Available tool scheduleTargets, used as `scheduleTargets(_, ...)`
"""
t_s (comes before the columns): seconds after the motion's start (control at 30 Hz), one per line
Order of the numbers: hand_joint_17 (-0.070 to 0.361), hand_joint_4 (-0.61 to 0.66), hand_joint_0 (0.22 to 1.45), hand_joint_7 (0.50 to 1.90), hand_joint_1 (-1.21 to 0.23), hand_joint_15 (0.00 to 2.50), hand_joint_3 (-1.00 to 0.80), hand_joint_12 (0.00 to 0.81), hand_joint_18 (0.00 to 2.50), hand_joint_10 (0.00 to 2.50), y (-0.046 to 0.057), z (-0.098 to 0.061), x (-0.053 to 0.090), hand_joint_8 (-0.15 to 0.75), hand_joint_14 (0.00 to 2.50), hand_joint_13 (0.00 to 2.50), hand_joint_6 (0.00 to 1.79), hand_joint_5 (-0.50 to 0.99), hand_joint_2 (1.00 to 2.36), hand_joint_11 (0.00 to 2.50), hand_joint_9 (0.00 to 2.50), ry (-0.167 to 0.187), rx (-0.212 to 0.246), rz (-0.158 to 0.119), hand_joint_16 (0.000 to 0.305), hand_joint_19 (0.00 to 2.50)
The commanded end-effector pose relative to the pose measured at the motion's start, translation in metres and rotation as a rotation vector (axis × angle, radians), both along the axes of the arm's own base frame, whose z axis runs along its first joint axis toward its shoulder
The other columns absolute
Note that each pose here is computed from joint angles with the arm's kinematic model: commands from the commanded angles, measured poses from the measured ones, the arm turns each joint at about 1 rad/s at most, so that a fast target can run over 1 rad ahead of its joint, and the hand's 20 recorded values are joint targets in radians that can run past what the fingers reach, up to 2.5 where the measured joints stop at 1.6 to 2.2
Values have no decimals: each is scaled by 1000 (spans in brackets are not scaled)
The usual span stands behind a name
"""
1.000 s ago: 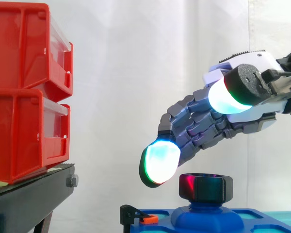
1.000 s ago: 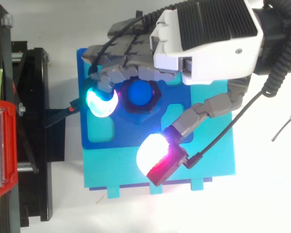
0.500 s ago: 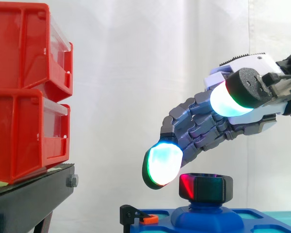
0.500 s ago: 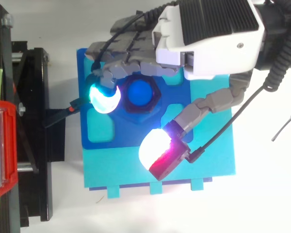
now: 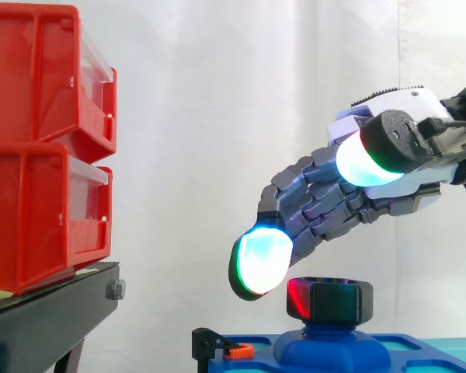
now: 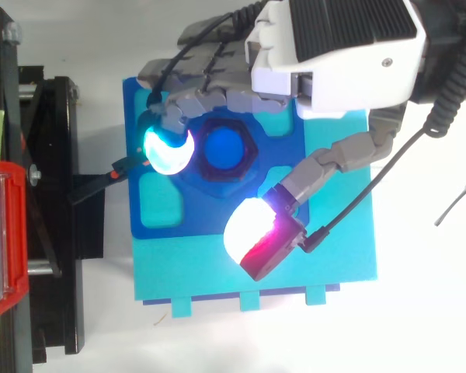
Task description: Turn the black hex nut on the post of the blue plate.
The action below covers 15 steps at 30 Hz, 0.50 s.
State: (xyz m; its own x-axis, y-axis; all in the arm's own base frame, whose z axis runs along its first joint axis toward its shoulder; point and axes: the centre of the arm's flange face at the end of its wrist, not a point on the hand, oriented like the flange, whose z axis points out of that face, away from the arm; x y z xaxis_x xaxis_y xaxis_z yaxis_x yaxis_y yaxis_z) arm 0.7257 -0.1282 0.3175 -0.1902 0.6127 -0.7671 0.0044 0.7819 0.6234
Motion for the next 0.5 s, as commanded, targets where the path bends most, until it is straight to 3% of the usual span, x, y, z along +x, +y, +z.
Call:
scheduleTargets(0.0, 153, 472, 423, 819, -392, 389, -500, 559, 80, 0, -1, 0, 0, 469, 4, 273, 504, -260, 1000, 45, 236, 2, 1, -2, 68, 307)
scheduleTargets(0.47, 153, 477, 424, 822, -395, 406, -500, 562, 87, 0, -5, -1, -2, 470, 3, 285, 504, -260, 1000, 45, 237, 6, -2, -6, 68, 311)
